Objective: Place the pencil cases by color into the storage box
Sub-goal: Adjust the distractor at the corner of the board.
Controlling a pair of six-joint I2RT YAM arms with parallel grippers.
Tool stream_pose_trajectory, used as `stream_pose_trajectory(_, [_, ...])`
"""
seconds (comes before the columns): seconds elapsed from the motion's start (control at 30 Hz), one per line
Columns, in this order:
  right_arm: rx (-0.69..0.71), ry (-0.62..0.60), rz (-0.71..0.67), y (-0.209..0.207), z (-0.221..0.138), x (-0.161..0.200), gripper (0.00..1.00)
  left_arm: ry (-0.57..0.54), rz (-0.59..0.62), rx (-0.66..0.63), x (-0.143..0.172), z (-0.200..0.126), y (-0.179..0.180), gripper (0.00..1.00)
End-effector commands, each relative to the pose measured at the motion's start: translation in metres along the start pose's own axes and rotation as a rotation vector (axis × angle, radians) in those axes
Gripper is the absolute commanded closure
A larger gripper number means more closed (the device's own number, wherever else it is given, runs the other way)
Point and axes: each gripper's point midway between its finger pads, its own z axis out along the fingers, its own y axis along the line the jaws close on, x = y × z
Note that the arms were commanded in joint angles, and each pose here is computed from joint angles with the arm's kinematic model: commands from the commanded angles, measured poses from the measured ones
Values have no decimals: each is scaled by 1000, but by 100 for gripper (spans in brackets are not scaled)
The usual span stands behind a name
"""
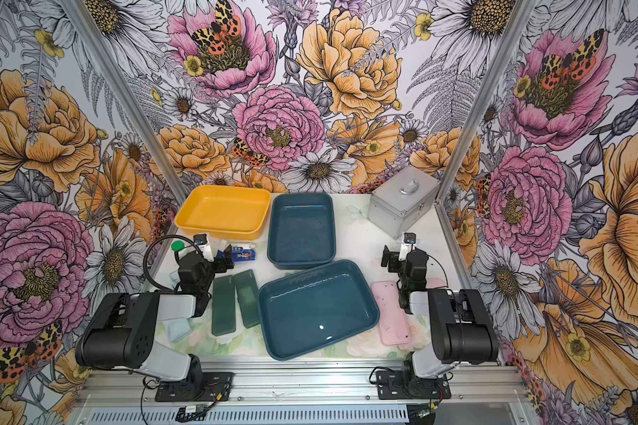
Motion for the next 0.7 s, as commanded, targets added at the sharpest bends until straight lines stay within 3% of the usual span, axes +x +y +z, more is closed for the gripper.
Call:
stream_pose_trajectory(0.0, [-2, -17, -7, 0, 4, -8, 1, -25, 10, 8, -10, 5, -1, 1])
stream_pose_trajectory(0.67, [-4, -19, -9, 1, 3, -8, 1, -24, -2, 14, -10, 5, 1, 1])
